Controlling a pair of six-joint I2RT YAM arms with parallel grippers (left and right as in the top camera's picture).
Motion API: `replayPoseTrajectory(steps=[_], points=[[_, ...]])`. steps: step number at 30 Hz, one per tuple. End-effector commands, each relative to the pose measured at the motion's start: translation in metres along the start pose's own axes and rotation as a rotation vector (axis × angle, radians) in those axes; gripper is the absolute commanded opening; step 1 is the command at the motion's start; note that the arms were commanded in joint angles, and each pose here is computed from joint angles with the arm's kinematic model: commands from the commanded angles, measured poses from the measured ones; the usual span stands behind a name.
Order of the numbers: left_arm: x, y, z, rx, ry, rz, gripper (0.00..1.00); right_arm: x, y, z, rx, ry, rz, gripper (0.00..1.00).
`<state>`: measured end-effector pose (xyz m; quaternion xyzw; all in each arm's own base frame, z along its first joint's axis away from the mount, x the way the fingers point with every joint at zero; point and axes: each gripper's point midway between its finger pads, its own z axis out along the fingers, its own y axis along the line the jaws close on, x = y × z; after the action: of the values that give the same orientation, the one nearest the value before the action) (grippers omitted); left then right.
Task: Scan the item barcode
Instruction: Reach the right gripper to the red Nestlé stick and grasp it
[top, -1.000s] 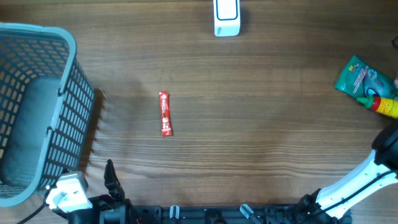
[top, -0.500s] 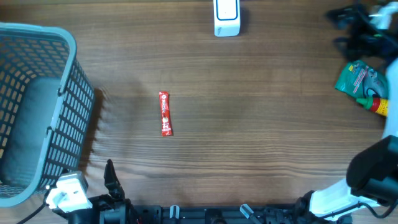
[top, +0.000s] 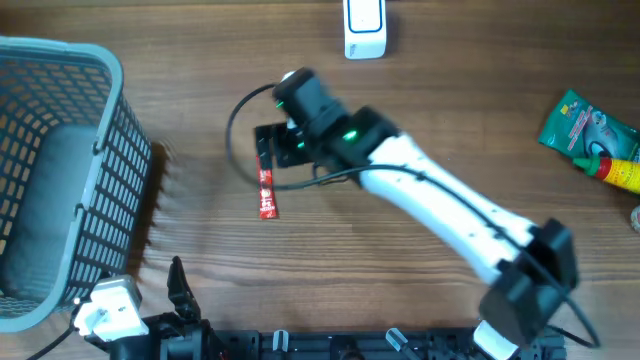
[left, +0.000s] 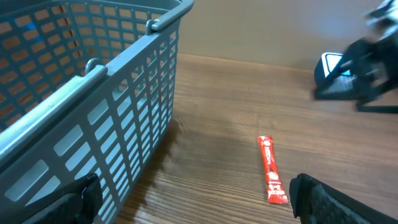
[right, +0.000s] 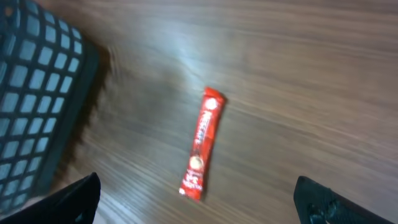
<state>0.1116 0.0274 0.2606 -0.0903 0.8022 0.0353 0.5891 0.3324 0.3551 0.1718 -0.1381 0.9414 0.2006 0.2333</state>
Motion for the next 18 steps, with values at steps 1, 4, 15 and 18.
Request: replayPoseTrajectory(steps=[1, 4, 15, 18], points=[[-0.001, 0.000, -0.001, 0.002, -0.007, -0.008, 1.00, 0.033, 0.001, 0.059, 0.090, 0.067, -0.055, 0.82], [-0.001, 0.000, -0.001, 0.002, -0.007, -0.008, 1.00, 0.060, 0.005, 0.102, 0.107, 0.121, -0.030, 0.76], [-0.001, 0.000, -0.001, 0.002, -0.007, -0.008, 1.00, 0.081, -0.016, 0.162, 0.202, 0.106, 0.051, 0.54], [-0.001, 0.000, -0.001, 0.001, -0.007, -0.008, 1.00, 0.092, -0.021, 0.169, 0.220, 0.133, 0.045, 0.41]])
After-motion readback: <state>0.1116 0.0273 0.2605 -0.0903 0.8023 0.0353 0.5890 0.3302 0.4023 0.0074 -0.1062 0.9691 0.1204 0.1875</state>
